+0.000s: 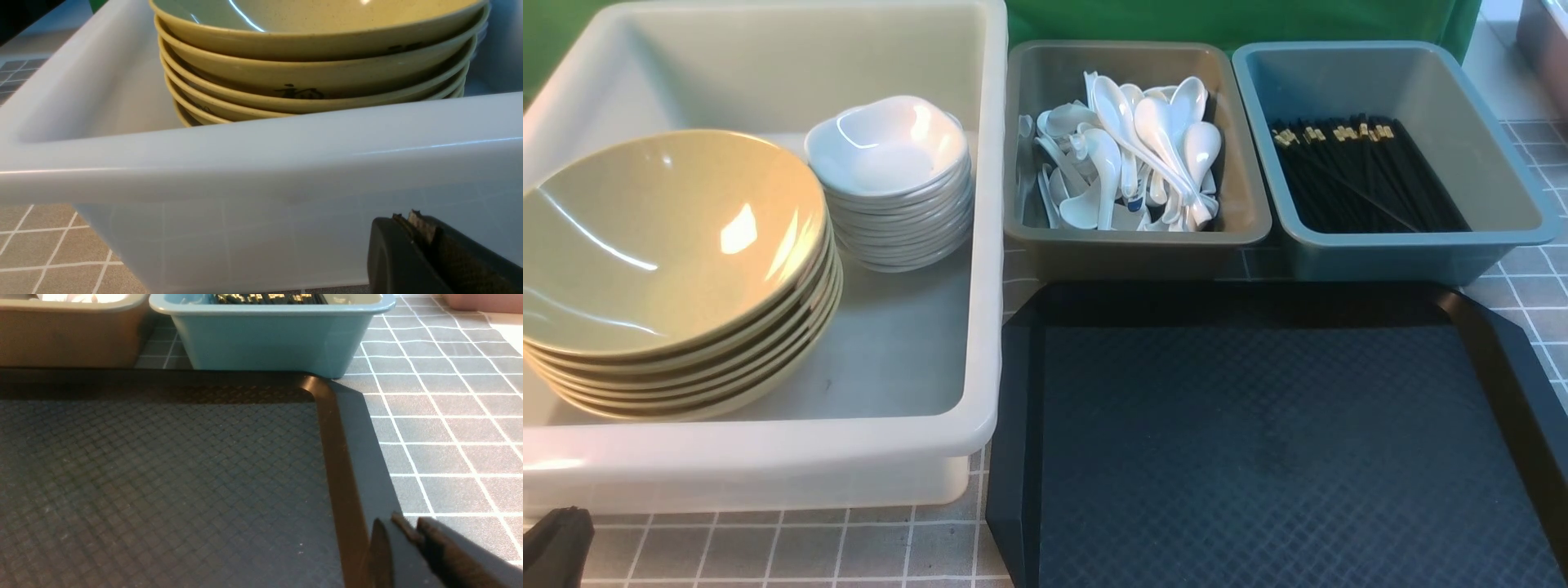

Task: On grey table put chopsticks spoon bowls plates into blue grey white boxes.

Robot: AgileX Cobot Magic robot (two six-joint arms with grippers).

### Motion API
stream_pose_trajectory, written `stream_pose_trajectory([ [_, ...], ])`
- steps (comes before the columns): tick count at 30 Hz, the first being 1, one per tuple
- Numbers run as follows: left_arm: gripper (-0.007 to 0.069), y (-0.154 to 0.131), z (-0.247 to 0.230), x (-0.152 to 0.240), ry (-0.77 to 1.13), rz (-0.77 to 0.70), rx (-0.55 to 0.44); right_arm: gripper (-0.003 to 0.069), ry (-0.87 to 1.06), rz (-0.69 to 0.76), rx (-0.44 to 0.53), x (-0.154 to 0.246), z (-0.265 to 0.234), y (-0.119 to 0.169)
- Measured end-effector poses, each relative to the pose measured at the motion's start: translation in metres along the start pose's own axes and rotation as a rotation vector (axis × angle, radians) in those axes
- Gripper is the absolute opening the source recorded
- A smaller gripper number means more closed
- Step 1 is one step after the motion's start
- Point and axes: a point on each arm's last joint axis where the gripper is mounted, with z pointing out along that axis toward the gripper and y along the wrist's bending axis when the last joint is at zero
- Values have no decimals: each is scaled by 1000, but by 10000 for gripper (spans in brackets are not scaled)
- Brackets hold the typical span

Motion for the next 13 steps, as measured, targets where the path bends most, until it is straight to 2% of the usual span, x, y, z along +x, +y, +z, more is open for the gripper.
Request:
stream_pose_trajectory([
  [13,-11,0,0,0,0,0,0,77,0,0,0,0,0,0],
])
